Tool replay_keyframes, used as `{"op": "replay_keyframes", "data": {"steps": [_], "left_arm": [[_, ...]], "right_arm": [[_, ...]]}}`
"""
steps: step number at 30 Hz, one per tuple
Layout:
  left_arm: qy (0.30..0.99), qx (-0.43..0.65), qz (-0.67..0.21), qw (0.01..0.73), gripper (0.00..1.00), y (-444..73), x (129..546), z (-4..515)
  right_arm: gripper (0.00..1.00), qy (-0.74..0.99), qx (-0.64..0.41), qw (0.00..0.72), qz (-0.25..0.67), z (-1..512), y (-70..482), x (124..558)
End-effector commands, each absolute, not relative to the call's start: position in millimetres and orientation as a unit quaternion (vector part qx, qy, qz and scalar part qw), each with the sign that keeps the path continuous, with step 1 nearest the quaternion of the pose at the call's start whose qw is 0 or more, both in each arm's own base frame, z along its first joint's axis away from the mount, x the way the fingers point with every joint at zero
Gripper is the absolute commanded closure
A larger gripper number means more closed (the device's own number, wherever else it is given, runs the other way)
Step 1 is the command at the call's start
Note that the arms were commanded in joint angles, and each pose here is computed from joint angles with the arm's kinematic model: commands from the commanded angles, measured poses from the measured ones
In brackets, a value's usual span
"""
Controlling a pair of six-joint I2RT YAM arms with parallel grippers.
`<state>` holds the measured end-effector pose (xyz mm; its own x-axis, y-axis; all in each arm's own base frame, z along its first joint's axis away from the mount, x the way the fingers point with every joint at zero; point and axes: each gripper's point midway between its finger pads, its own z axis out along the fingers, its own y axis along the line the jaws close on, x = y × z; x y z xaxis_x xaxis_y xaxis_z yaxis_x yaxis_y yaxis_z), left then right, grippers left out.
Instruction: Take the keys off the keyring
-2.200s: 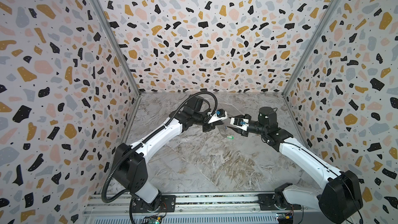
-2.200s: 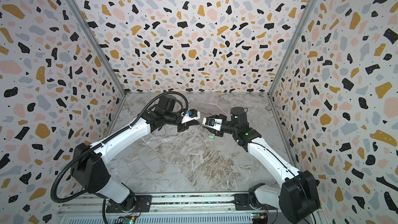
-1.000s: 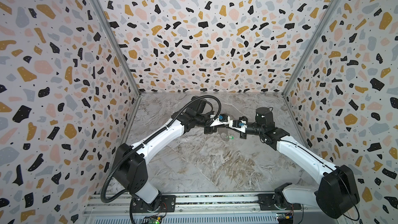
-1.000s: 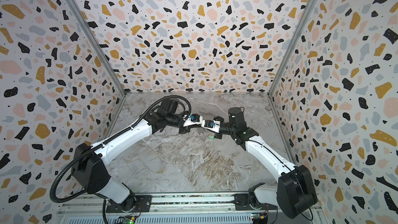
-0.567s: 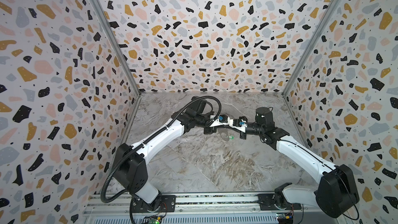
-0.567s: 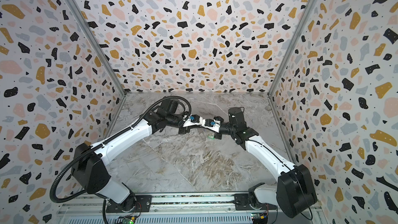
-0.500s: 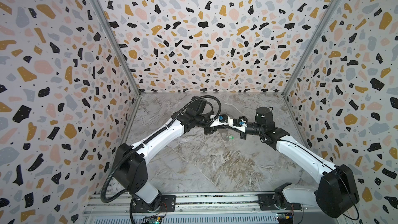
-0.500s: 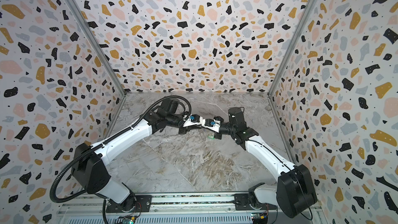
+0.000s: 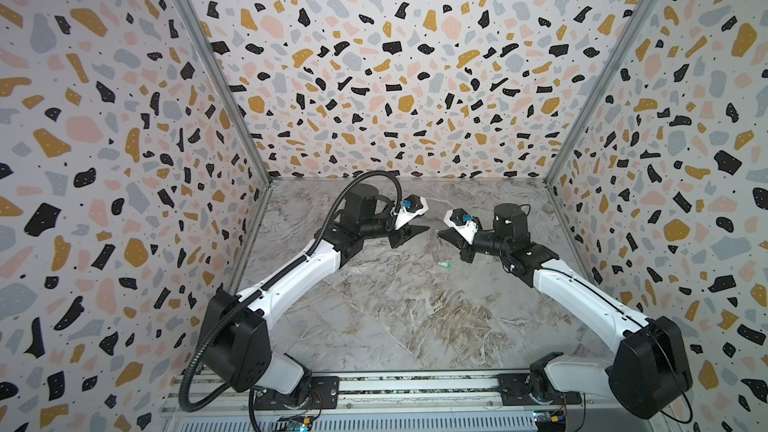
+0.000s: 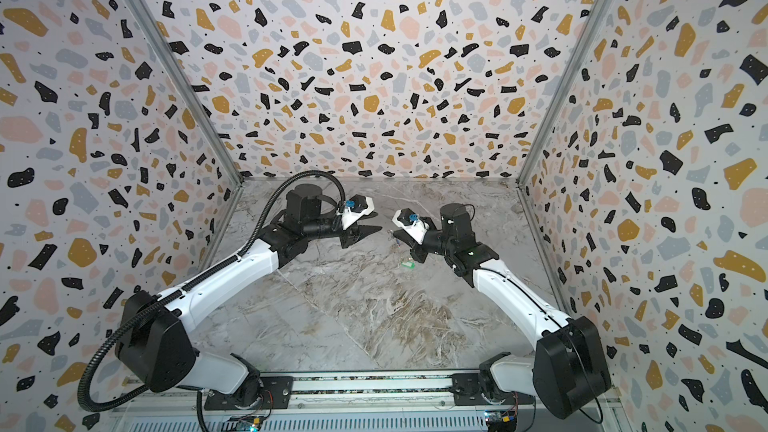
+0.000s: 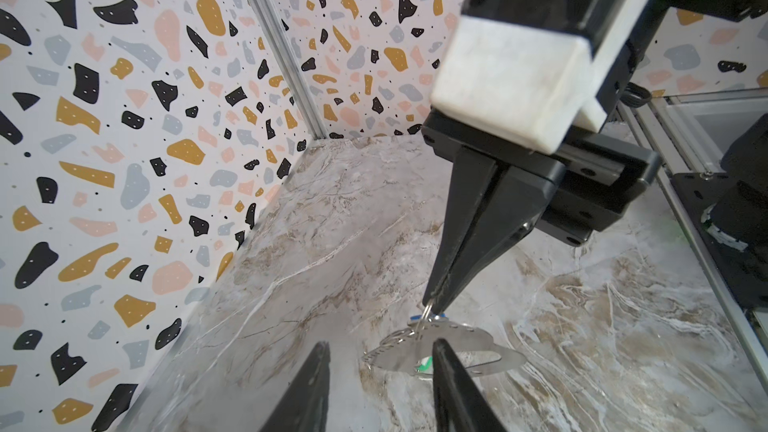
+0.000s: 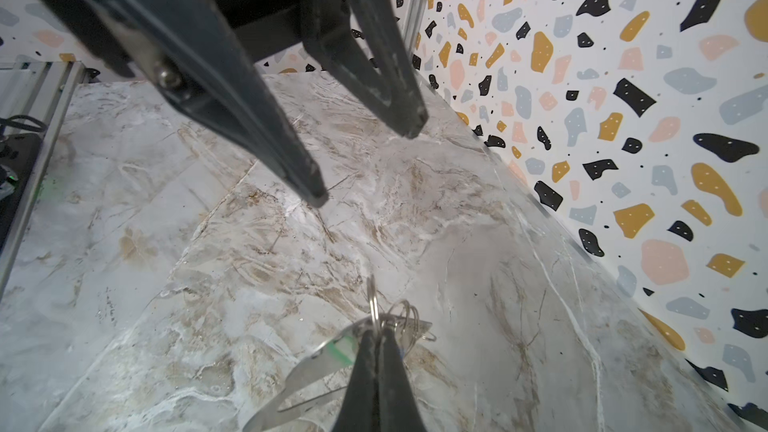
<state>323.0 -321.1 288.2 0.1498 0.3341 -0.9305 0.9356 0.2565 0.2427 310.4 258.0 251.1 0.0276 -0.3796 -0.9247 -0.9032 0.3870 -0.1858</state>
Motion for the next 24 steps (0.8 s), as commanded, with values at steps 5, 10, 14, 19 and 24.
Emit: {"op": "replay_keyframes", "data": {"steps": [5, 10, 14, 19, 24], "left_arm": [[0.58, 0.538, -0.289, 0.539, 0.59, -336, 320, 281], [0.581, 0.524, -0.28, 0.556, 0.62, -334, 323, 285], [0.582, 0.53, -0.275, 0.552, 0.65, -333, 322, 280], [0.584, 0.535, -0.271, 0.547, 0.65, -332, 322, 275], [0.581, 0.537, -0.271, 0.548, 0.66, -333, 323, 276]], "right_arm": [[0.96, 0.643, -0.476, 0.535, 0.269, 284, 263, 310], [0.96, 0.642, -0.481, 0.533, 0.27, 285, 264, 309], [0.97, 0.633, -0.491, 0.535, 0.27, 286, 264, 304], [0.97, 0.622, -0.505, 0.539, 0.262, 286, 263, 301], [0.97, 0.611, -0.517, 0.543, 0.255, 286, 262, 297]]}}
